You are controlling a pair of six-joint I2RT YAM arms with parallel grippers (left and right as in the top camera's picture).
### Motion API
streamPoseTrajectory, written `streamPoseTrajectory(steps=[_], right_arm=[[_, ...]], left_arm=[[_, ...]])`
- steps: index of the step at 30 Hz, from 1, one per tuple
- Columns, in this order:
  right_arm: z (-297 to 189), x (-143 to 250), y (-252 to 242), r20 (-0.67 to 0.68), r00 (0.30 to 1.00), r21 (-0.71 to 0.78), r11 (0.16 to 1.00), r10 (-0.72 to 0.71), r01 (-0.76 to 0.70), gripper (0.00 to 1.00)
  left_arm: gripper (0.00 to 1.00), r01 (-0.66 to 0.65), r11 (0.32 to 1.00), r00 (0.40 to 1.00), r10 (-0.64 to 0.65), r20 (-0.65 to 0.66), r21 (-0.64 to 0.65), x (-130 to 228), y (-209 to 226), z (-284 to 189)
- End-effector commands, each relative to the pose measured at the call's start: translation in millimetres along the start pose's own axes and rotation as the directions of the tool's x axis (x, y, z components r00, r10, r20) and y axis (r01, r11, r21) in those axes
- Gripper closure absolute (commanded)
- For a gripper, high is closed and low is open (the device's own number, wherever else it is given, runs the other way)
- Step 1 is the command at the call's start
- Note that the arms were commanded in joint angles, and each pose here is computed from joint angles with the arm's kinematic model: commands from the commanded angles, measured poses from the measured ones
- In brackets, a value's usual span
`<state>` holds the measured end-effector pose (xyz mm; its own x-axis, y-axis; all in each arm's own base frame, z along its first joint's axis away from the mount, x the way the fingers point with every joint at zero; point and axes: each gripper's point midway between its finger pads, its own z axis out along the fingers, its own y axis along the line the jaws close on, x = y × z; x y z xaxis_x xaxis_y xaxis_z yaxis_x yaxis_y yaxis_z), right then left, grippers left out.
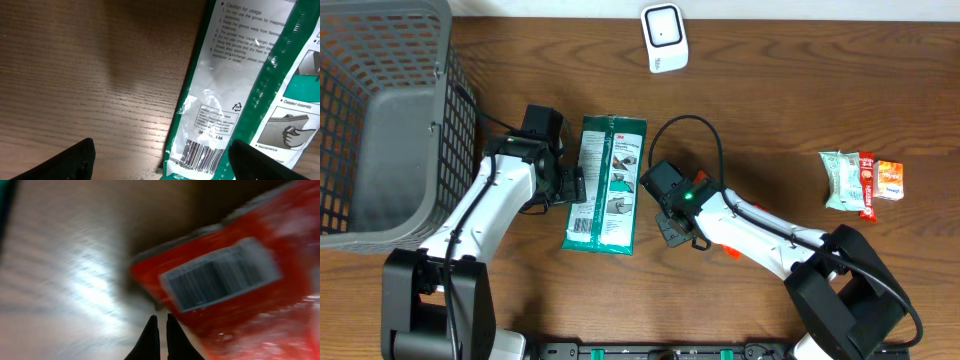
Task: Scan the item barcode
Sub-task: 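Lower right gripper onto the red snack bag and grasp it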
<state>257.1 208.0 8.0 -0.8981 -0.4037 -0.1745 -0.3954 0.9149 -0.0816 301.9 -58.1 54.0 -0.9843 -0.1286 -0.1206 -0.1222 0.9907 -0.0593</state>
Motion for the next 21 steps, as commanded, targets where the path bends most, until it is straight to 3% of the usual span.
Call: streamPoseTrajectory(steps=[1,11,21], right_arm=[[2.2,-10.3,-19.5,0.051,0.999,0.118,0.993,-0.004,-0.002,0.96],[2.0,-29.0,-20.8,0.124,0.991,0.097,0.994,0.043,-0.055,0.98],[-0.6,-35.6,-35.6,0.166,0.983,0.167,0.980,0.077,-0.105,0.98]], left_arm=[[0.14,0.003,1.000,1.000,-0.003,0.005,-0.008,-1.4,1.2,-1.3],[0.14,0.003,1.000,1.000,-0.003,0.005,-0.007,-1.4,1.2,-1.3],[0.14,0.003,1.000,1.000,-0.003,0.005,-0.008,-1.4,1.2,-1.3]])
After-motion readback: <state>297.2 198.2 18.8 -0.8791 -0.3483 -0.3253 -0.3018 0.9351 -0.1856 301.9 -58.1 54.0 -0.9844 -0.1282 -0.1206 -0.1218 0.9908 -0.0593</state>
